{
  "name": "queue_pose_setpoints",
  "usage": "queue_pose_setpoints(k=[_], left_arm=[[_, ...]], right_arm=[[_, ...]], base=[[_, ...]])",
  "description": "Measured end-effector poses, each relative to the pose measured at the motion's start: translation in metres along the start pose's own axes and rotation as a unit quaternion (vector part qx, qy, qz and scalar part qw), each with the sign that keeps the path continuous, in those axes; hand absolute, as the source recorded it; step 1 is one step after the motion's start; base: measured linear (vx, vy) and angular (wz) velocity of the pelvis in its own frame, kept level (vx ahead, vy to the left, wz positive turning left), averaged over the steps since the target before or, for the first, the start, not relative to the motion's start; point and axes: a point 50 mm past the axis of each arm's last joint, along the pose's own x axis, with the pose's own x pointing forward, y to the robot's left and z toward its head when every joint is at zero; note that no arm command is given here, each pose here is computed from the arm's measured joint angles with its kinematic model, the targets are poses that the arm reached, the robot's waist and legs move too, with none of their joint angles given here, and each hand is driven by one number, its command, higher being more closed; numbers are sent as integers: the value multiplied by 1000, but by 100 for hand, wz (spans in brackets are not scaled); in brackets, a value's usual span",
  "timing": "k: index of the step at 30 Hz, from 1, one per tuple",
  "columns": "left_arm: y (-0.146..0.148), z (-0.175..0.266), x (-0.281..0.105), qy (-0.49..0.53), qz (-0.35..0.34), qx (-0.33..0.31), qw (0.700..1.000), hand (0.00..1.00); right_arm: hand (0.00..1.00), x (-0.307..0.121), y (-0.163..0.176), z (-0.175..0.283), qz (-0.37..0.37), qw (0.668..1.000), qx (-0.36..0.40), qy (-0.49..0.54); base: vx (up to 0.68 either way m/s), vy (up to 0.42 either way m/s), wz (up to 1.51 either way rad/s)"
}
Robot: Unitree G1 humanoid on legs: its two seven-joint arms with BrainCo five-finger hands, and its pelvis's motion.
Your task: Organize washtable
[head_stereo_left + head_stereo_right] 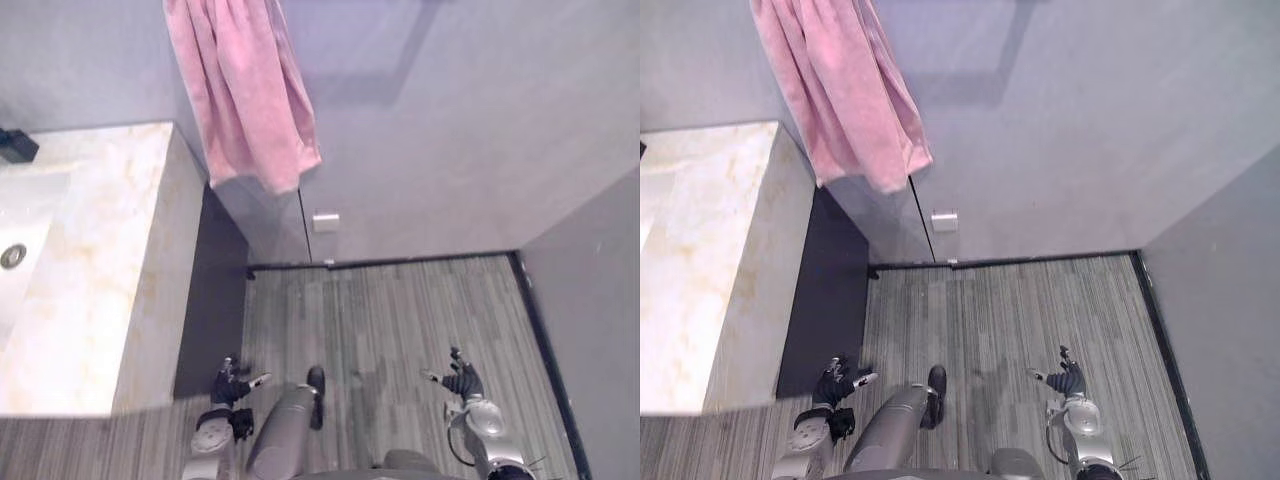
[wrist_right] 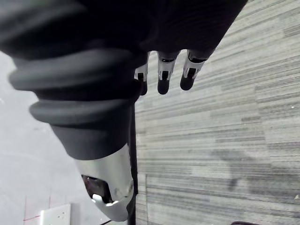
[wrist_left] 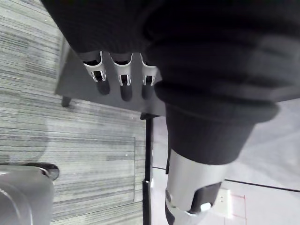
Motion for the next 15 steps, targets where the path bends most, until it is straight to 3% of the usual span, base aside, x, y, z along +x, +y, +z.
queue_pose_setpoints(k=[5, 15], left_arm=[[-5, 7, 3, -10, -4, -5, 1000, 0], [-14, -17, -8, 29, -5, -25, 999, 0]], right_arm=[[0, -2, 10, -2, 12, 1000, -1, 4], [0, -9, 9, -20, 9, 999, 2, 34]], base=[[447, 22, 35], [305, -113, 38]])
